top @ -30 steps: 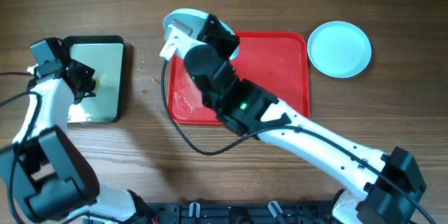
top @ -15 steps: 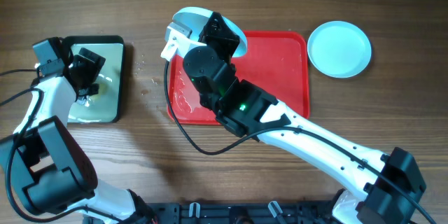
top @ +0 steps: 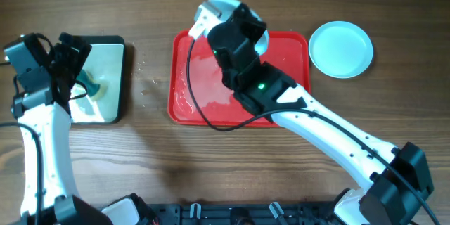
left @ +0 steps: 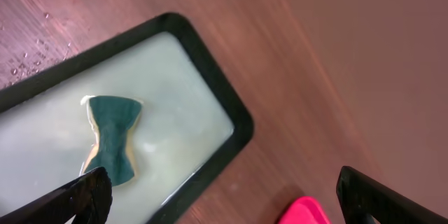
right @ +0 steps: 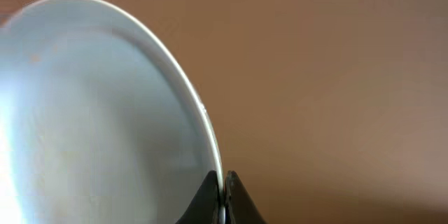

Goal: Clean dirty plates on tray and stack at the side
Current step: 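Lift the pale blue plate with the right gripper onto the plate stack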

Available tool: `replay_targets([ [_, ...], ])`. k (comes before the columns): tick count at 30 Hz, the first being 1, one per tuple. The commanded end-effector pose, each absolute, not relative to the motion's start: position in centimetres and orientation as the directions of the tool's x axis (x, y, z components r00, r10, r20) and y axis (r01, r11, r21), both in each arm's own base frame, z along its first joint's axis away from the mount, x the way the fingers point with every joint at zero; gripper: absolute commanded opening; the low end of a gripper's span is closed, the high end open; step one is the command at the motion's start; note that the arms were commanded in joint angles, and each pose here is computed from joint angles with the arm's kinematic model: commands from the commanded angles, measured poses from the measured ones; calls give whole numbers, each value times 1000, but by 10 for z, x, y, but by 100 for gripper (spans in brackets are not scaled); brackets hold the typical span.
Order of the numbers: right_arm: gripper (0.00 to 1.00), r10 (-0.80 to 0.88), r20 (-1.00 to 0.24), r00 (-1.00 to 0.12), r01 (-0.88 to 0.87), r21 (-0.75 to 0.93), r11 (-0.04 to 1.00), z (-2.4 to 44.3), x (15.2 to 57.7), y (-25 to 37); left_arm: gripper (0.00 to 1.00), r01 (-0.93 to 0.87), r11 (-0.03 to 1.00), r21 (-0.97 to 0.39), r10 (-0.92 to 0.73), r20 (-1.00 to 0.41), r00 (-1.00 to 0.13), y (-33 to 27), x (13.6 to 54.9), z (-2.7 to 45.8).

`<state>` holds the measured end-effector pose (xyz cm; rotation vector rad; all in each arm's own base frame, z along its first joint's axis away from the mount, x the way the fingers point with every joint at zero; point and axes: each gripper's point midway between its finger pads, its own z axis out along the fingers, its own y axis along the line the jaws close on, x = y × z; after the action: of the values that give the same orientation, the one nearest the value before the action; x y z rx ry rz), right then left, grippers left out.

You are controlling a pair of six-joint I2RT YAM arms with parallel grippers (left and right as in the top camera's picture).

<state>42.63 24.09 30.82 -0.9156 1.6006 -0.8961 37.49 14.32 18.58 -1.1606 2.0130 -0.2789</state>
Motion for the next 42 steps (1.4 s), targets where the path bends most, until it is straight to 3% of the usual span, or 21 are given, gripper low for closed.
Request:
replay_targets([
  [1, 4, -872, -479, -100, -199, -849, 490, 309, 416, 262, 100, -640, 556, -530, -813, -508, -285, 143, 374, 183],
  [3, 4, -971, -240, -17, -368, -901, 230, 273, 402, 272, 100, -640, 556, -530, -813, -508, -285, 143, 374, 183],
  [4, 4, -965, -250, -83, -324, -909, 264, 278, 404, 261, 100, -640, 556, -530, -813, -508, -285, 143, 374, 183],
  [5, 4, -922, -353, -161, -235, -893, 383, 292, 411, 248, 100, -640, 556, -530, -813, -508, -285, 143, 374, 183],
  [6, 4, -814, -539, -218, -125, -811, 571, 305, 419, 236, 100, -640, 556, -530, -813, -508, -285, 143, 374, 183],
  [7, 4, -732, -644, -222, -128, -725, 677, 302, 423, 237, 100, -640, 556, -530, -813, -508, -285, 143, 374, 183],
  [8, 4, -747, -632, -206, -225, -712, 665, 287, 423, 245, 100, -640, 556, -530, -813, -508, -285, 143, 374, 183],
  [9, 5, -825, -535, -181, -333, -756, 563, 271, 420, 247, 100, -640, 556, -530, -813, -508, -285, 143, 374, 183],
  [10, 4, -823, -525, -215, -309, -763, 568, 270, 423, 237, 100, -640, 556, -530, -813, -508, -285, 143, 374, 183],
  [13, 4, -512, -770, -380, 3, -555, 832, 286, 444, 171, 100, -640, 556, -530, -813, -508, -285, 143, 374, 183],
  [16, 4, -288, -835, -469, 129, -387, 913, 271, 456, 111, 100, -640, 556, -530, -813, -508, -285, 143, 374, 183],
  [17, 4, -132, -830, -543, 188, -273, 943, 249, 459, 72, 100, -640, 556, -530, -813, -508, -285, 143, 374, 183],
  [21, 4, 186, -694, -695, 238, 23, 971, 195, 452, -2, 100, -640, 556, -530, -813, -508, -285, 143, 374, 183],
  [26, 4, 441, -573, -691, 350, 269, 897, 169, 433, -94, 100, -640, 556, -530, -813, -508, -285, 143, 374, 183],
  [35, 4, 534, -490, -689, 461, 273, 844, 112, 426, -142, 100, -640, 556, -530, -813, -508, -285, 143, 374, 183],
  [37, 14, 543, -476, -692, 481, 257, 838, 98, 428, -147, 100, -640, 556, -530, -813, -508, -285, 143, 374, 183],
  [38, 28, 544, -469, -695, 482, 257, 838, 92, 429, -147, 100, -640, 556, -530, -813, -508, -285, 143, 374, 183],
  [40, 76, 546, -448, -708, 478, 265, 837, 82, 430, -145, 100, -640, 556, -530, -813, -508, -285, 143, 374, 183],
  [42, 87, 545, -432, -719, 475, 267, 839, 80, 427, -142, 100, -640, 556, -530, -813, -508, -285, 143, 374, 183],
])
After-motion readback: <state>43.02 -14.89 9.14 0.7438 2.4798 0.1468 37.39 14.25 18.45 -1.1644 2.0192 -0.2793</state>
